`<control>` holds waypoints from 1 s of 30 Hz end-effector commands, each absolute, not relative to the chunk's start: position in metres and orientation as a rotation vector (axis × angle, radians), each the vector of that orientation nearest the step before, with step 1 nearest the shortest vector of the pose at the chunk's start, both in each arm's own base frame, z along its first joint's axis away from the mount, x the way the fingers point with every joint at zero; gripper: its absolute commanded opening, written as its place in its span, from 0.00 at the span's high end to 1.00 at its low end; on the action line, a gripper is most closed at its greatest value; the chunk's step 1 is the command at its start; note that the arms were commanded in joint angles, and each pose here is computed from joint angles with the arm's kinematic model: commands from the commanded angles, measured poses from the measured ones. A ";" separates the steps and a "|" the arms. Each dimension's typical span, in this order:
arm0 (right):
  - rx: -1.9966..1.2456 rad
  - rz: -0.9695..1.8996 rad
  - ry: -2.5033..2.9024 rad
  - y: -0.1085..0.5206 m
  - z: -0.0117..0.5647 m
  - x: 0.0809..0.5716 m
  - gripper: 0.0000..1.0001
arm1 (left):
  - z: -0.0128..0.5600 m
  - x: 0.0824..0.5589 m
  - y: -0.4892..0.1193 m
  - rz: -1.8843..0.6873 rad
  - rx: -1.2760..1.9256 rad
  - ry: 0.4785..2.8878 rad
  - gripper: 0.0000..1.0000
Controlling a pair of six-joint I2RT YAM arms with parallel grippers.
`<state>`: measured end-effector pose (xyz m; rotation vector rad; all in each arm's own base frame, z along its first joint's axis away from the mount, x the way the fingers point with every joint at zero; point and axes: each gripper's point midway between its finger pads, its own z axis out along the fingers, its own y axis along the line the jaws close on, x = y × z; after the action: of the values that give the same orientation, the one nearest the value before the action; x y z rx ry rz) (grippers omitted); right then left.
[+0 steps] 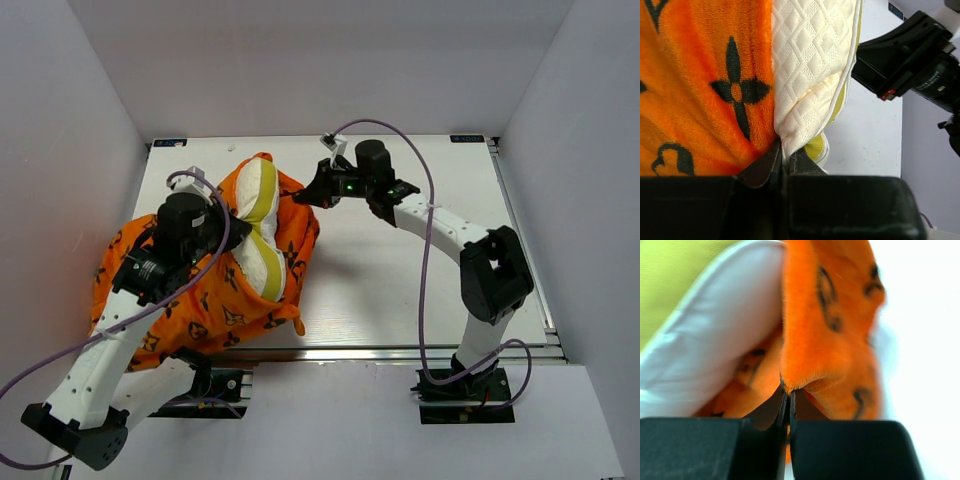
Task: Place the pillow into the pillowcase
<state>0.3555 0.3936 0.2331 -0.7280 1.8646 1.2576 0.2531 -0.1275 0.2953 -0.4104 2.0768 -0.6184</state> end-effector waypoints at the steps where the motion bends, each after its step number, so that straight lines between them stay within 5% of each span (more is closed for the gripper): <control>1: -0.743 1.316 1.749 0.379 0.273 0.350 1.00 | 0.292 0.274 -0.127 -0.580 -0.405 2.035 1.00; 18: -0.441 1.350 1.757 0.236 0.303 0.402 1.00 | 0.172 0.317 -0.071 -0.374 -0.453 2.239 1.00; 30: -0.407 1.181 2.053 0.189 0.178 0.399 1.00 | 0.118 0.352 -0.088 -0.528 -0.398 2.344 1.00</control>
<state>0.3864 0.2146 0.1832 -0.3492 2.0824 1.3275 0.3568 -0.1193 0.1765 -0.3021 2.2081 -0.6849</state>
